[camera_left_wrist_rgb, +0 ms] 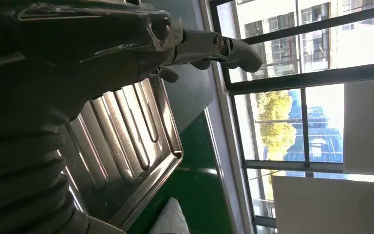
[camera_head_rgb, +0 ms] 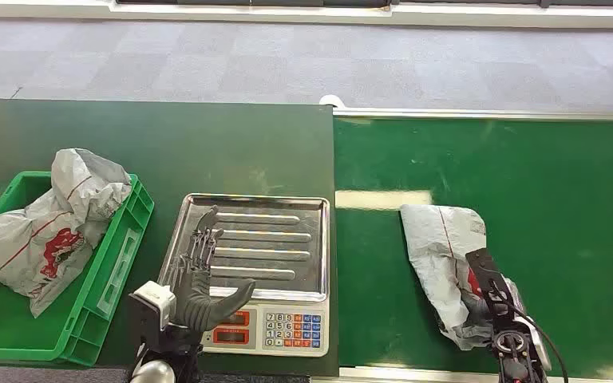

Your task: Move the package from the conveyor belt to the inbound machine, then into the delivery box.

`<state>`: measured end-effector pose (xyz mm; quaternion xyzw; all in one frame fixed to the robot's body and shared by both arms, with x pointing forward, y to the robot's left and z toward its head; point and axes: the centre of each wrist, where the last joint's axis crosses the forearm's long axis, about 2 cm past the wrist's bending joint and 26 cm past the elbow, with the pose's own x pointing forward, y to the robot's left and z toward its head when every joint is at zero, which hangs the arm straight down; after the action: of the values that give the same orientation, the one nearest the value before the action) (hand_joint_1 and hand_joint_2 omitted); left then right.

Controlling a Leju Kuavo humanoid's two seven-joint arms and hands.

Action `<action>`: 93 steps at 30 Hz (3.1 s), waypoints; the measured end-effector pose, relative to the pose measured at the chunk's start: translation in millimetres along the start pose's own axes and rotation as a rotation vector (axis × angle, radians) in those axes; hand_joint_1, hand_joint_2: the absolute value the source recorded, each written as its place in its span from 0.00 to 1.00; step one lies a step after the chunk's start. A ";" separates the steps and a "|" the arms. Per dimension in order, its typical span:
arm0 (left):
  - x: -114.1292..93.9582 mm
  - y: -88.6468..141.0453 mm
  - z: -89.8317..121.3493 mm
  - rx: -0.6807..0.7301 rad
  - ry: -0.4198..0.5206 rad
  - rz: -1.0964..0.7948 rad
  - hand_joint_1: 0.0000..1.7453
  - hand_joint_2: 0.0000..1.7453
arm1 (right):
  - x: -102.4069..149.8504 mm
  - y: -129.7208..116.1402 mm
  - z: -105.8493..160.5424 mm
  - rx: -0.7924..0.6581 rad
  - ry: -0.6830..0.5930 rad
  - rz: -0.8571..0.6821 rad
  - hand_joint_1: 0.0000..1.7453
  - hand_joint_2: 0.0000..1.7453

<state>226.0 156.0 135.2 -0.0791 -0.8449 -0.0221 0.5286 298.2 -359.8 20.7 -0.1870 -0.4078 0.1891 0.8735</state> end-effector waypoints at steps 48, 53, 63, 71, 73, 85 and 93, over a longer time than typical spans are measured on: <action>0.6 -8.0 -7.3 -0.016 -0.099 0.027 0.00 1.00 | 195.4 12.2 121.2 -0.385 -1.089 -0.076 1.00 1.00; -0.1 -10.9 -20.8 -0.048 -0.111 0.044 0.00 1.00 | 219.9 32.5 103.4 -0.145 -1.051 -0.051 0.97 1.00; -1.9 -10.0 -45.5 -0.047 -0.106 0.049 0.00 1.00 | 220.0 92.3 51.5 0.334 -0.875 0.143 1.00 1.00; -4.2 -8.5 -49.1 -0.039 -0.102 0.040 0.00 1.00 | 216.6 119.2 39.8 0.520 -0.830 0.229 1.00 1.00; -4.8 -8.1 -49.7 -0.038 -0.101 0.038 0.00 1.00 | 216.8 120.9 38.2 0.539 -0.820 0.245 1.00 1.00; -4.6 0.4 -64.6 0.074 -0.136 0.039 0.00 1.00 | 228.1 157.5 47.5 0.839 -0.885 0.407 0.00 1.00; -5.1 10.5 -66.3 0.125 -0.137 0.022 0.00 1.00 | 238.2 160.2 49.3 0.815 -0.890 0.461 0.00 1.00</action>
<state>288.8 157.7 159.4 -0.0567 -0.8779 0.0419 0.4736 373.1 -98.7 125.9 0.1734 -0.5758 0.5710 0.5589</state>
